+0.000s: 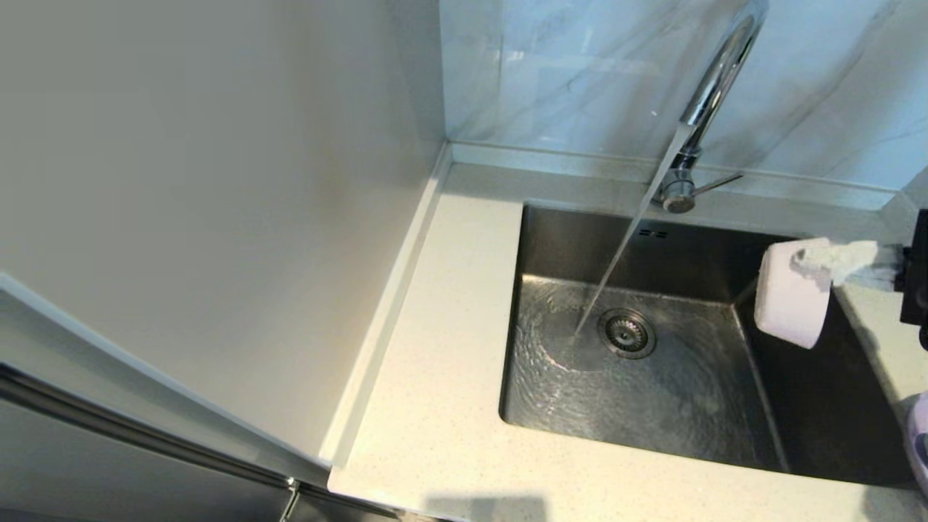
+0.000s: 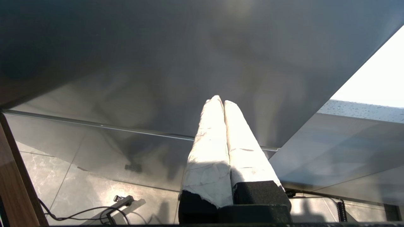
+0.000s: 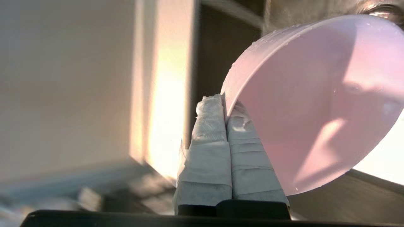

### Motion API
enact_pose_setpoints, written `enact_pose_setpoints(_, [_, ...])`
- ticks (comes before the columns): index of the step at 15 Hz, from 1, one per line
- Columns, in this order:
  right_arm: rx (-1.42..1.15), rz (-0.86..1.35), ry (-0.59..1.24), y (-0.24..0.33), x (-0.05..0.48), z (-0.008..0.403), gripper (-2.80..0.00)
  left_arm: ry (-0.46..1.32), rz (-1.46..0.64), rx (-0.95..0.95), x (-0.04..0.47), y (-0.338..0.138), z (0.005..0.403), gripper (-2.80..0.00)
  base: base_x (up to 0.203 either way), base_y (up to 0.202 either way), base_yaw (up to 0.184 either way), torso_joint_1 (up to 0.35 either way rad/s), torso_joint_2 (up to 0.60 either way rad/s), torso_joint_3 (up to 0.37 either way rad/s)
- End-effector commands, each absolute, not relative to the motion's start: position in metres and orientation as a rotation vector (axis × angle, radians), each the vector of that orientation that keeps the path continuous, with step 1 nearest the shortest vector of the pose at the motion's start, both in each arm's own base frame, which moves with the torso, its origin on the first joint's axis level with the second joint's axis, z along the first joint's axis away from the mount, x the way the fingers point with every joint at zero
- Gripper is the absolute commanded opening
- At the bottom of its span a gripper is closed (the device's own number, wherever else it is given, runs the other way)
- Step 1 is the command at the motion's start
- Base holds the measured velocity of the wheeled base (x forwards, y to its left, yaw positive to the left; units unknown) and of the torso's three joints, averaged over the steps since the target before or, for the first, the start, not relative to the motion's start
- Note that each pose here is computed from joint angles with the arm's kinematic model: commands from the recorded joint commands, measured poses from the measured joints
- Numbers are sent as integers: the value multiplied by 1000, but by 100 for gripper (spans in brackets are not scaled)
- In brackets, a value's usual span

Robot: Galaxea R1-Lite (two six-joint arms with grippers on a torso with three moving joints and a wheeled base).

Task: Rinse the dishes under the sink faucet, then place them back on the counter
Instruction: Place the bowl on the table

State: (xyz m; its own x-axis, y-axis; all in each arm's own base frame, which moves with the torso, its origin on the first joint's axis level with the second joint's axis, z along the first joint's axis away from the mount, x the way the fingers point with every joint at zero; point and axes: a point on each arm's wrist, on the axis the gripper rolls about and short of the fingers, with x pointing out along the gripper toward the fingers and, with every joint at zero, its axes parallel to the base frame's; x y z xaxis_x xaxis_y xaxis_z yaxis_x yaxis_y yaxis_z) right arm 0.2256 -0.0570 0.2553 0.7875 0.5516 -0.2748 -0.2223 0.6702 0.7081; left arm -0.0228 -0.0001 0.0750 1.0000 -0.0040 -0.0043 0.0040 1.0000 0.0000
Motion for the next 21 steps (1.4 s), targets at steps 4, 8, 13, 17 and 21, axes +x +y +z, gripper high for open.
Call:
enact_pose_setpoints(4, [-7,546,426,-39,169,239,-280,5,-3,0,-23,0,75,-280,0,0,0,0,0,0])
enact_pose_setpoints(8, [212,550,418,-29,168,268,-280,5,-3,0,-23,0,75,-280,0,0,0,0,0,0])
enact_pose_setpoints(13, [1143,436,459,-27,172,357,-280,5,-3,0,-23,0,75,-280,0,0,0,0,0,0])
enact_pose_setpoints(17, [1843,385,580,-33,196,402,-280,5,-3,0,-23,0,75,-280,0,0,0,0,0,0])
enact_pose_setpoints(21, [1912,248,716,-38,218,339,-280,5,-3,0,-23,0,75,-280,0,0,0,0,0,0])
